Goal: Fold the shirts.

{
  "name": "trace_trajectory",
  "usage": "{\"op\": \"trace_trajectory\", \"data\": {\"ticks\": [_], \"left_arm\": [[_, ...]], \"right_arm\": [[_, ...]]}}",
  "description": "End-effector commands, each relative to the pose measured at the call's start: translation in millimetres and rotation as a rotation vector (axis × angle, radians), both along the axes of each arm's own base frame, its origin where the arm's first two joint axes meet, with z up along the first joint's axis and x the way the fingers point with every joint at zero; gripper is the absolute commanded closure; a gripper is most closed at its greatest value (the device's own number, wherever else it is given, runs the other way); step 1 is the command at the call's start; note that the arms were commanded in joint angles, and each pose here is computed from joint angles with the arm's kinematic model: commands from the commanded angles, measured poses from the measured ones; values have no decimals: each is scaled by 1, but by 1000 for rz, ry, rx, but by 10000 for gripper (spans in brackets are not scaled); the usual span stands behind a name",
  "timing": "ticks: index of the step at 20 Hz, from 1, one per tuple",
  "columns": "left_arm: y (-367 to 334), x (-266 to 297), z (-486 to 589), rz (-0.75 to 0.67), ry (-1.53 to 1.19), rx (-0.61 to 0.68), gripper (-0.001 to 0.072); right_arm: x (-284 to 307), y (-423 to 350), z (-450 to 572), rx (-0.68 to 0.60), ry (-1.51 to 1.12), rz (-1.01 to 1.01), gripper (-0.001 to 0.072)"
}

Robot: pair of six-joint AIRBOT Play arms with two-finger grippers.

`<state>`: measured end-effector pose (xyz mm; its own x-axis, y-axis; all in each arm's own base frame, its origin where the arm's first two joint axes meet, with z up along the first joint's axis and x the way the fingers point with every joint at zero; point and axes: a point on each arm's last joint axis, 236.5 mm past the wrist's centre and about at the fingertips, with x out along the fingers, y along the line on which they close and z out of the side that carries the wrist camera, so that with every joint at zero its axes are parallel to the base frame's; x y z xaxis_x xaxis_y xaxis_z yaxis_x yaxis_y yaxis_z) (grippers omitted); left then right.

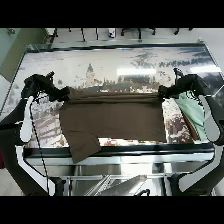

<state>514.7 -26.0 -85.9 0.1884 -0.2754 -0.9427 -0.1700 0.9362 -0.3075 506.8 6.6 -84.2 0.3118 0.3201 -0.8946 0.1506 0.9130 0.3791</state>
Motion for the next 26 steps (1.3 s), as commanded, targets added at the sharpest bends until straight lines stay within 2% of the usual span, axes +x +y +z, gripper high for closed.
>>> {"op": "trace_trajectory", "data": {"ticks": [1, 3, 4, 5, 6, 7, 10, 14, 17, 20, 23, 26], "left_arm": [[-8, -1, 0, 6, 4, -25, 690], [-17, 5, 10, 3, -16, -54, 689], [-19, 8, 15, 2, -26, -64, 653], [-25, 9, 20, -6, -28, -79, 390], [-27, 8, 24, -12, -25, -81, 166], [-27, 6, 28, -21, -17, -83, 144], [-26, -1, 51, -53, 13, -88, 145], [1, -21, 101, -22, 77, -99, 145], [28, -59, 110, 10, 138, -46, 146], [51, -126, 88, 34, 244, 28, 146], [39, -201, 45, 43, 347, -13, 146], [-15, -256, 15, 24, 397, -217, 146]], "right_arm": [[0, 0, -1, -7, 3, -5, 695], [-1, 2, -1, 5, 9, -5, 694], [-3, 4, -1, 10, 15, -3, 690], [-5, 6, -1, 22, 24, -1, 653], [-6, 8, 0, 31, 30, -3, 474], [-8, 8, 2, 37, 44, -7, 309], [-22, -5, 20, 48, 87, -20, 305], [-48, -41, 78, 53, 75, -54, 306], [-88, -79, 99, -14, 124, -90, 320], [-143, -85, 88, -14, 177, -113, 326], [-204, -70, 53, 46, 234, -185, 327], [-228, -40, 28, 206, 228, -228, 326]]}}
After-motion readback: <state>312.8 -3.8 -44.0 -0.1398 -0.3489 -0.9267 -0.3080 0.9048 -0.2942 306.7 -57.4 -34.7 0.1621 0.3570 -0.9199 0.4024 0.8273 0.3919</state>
